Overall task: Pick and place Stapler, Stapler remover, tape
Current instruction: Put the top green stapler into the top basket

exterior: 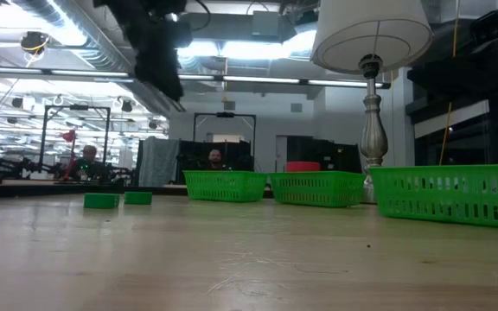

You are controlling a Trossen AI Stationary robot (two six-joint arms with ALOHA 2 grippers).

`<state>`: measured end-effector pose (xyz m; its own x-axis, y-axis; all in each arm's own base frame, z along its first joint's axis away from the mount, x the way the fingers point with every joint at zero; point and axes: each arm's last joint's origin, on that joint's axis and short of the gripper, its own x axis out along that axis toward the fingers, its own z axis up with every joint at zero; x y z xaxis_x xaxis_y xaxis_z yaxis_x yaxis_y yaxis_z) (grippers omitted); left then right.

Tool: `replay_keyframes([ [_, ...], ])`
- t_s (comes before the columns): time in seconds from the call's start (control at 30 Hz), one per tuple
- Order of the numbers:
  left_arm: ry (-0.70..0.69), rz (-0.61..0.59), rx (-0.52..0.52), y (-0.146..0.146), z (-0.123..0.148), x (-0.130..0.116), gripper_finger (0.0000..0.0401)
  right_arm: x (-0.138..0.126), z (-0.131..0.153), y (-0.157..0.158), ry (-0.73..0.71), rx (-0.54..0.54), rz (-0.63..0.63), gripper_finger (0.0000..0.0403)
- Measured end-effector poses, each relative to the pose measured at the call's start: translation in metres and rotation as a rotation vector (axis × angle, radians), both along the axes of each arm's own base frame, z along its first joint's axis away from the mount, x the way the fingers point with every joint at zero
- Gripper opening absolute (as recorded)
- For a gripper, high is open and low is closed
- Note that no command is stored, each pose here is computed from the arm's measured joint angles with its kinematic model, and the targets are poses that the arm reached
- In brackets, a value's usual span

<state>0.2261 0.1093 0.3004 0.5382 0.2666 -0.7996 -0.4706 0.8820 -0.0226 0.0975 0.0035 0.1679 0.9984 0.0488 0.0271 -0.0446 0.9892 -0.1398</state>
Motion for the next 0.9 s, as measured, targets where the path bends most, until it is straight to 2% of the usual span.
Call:
replay_keyframes([
  [0.27,0.133,0.021,-0.103,-0.024,-0.005,-0.011,0.0134,0.0,0.0,0.0,0.0,0.0,0.0,0.0179],
  [0.63,0.19,0.099,-0.055,-0.043,-0.007,-0.008,0.0159,0.0,0.0,0.0,0.0,0.0,0.0,0.0179],
  [0.9,0.18,0.147,-0.096,-0.054,-0.008,-0.006,0.0195,0.0,0.0,0.0,0.0,0.0,0.0,0.0179],
])
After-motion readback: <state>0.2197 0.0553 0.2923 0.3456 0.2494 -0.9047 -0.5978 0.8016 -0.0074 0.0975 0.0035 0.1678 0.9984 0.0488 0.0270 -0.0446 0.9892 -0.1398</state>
